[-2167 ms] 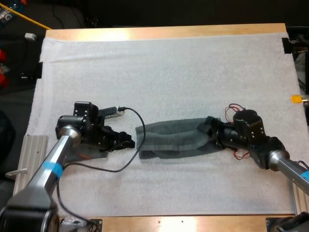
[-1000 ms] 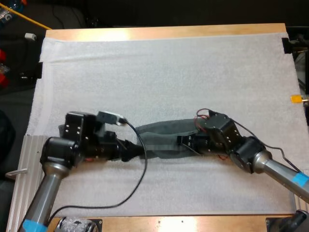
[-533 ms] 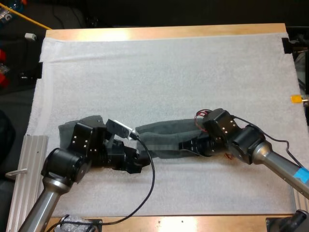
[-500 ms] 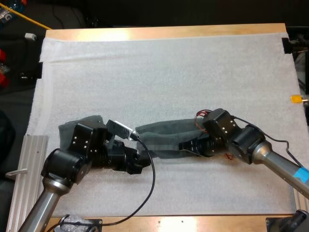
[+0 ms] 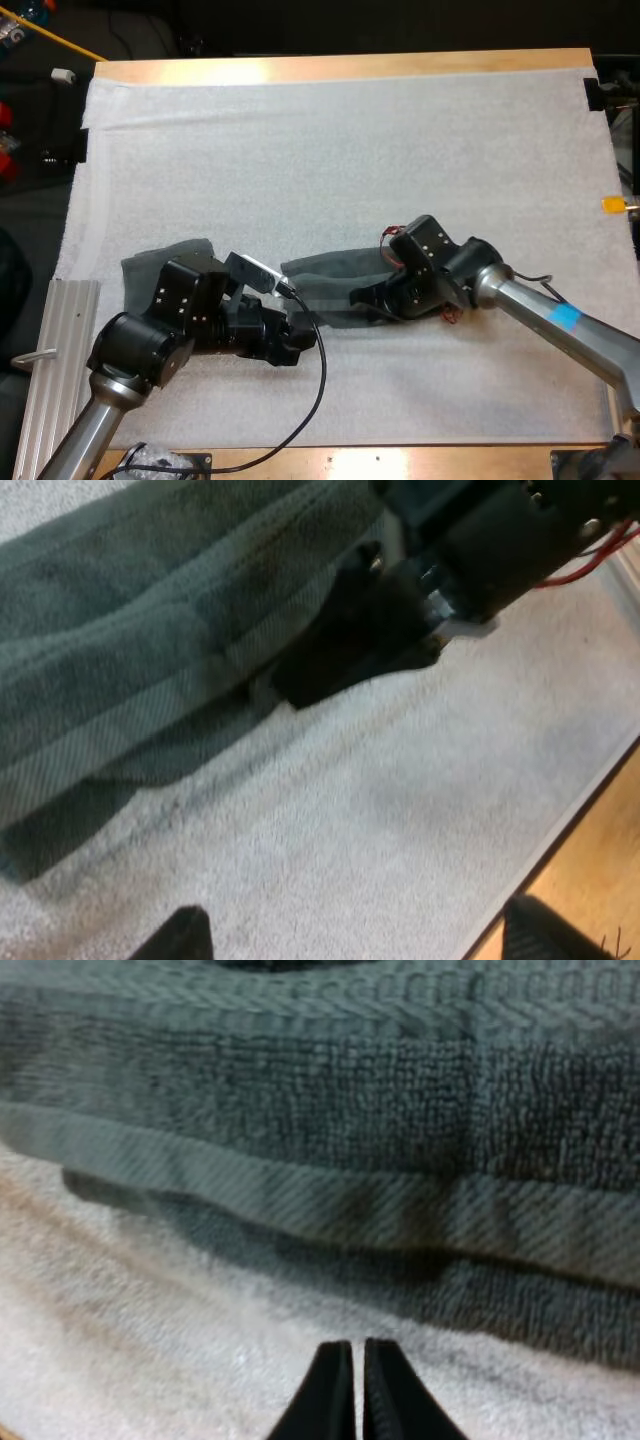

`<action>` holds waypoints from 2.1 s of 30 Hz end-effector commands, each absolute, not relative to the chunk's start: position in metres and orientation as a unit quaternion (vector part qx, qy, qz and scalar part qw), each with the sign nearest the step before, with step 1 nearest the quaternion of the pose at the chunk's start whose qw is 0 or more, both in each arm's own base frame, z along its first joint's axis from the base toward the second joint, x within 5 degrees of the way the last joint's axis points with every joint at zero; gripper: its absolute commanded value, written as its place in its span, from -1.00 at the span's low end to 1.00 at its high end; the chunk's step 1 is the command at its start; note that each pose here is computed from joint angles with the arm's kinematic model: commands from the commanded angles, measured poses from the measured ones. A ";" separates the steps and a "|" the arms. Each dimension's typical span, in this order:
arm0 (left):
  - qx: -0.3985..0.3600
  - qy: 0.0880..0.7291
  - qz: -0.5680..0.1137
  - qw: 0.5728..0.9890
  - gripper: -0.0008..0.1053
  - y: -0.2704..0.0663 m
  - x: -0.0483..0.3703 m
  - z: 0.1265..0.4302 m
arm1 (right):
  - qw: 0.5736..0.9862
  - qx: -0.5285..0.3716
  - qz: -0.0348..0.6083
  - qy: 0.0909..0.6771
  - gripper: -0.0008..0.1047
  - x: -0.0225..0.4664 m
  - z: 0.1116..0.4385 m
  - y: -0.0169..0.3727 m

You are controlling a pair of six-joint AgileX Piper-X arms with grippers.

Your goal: Pick towel from pile, fold and stack

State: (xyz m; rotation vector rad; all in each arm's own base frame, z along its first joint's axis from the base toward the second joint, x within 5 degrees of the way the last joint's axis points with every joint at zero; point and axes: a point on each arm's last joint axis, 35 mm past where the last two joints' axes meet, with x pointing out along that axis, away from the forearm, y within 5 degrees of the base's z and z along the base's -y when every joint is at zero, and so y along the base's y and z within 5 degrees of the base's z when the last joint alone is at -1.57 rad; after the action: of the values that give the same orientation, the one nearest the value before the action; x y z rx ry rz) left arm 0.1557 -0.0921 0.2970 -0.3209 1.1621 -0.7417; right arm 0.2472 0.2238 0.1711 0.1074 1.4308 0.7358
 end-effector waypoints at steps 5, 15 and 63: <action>-0.148 0.531 -0.338 0.763 0.11 -0.092 0.155 0.299 | 0.673 0.053 0.343 0.653 -0.98 0.250 0.162 0.228; -0.149 0.531 -0.338 0.762 0.11 -0.092 0.155 0.299 | 0.676 0.070 0.331 0.655 -0.98 0.258 0.143 0.235; -0.224 0.549 -0.295 0.750 0.11 -0.094 0.157 0.301 | 0.864 -0.045 0.189 0.465 0.19 0.296 0.303 0.162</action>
State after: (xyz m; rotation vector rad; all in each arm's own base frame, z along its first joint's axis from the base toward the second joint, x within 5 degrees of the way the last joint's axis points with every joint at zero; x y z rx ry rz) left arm 0.1576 -0.0929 0.2984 -0.4775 1.2113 -0.6438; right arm 0.2969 0.1664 0.2971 -0.0856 0.9695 0.3798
